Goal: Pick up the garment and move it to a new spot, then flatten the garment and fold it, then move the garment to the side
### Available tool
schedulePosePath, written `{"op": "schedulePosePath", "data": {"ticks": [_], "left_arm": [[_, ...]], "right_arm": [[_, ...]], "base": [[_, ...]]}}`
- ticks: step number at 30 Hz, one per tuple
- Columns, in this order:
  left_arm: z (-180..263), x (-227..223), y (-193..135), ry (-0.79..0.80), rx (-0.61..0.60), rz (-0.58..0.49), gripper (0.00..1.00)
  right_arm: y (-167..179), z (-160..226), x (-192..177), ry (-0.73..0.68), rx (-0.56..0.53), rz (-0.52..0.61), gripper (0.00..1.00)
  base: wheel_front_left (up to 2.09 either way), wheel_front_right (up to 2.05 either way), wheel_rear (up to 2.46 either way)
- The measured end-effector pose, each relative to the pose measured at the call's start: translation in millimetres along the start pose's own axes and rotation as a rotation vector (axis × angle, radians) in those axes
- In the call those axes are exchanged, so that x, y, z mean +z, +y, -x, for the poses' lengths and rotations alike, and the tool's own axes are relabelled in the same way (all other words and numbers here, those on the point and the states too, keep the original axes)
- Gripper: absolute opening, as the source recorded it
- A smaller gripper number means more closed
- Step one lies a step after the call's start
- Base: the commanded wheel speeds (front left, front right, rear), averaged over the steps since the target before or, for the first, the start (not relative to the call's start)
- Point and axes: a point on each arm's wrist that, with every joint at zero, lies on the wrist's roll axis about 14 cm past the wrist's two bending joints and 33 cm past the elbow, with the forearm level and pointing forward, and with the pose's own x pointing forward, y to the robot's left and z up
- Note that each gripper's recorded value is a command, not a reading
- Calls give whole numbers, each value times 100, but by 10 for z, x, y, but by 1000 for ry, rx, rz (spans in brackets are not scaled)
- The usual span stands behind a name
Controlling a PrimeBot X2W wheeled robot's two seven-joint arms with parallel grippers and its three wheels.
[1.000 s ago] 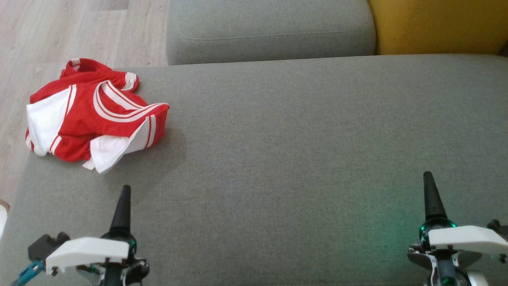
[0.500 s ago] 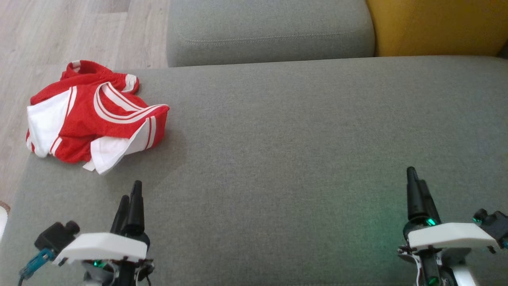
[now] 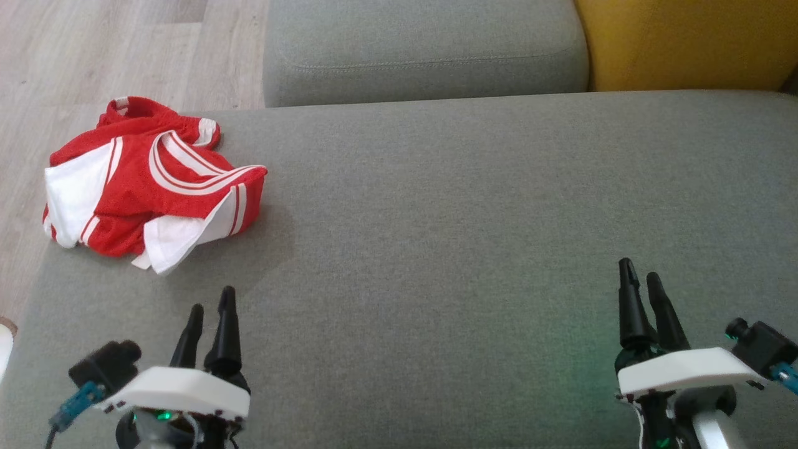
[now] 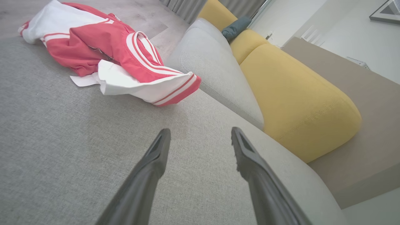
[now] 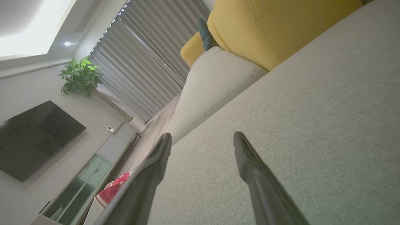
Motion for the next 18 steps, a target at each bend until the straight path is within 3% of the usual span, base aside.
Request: {"op": "schedulePosePath", "data": {"ticks": [18], "left_arm": [[37,-11,-58,-24,-23,-242,100]], "right_arm": [[59,18,-145,33,40,260,100]], "base": [[0,0,0]]}}
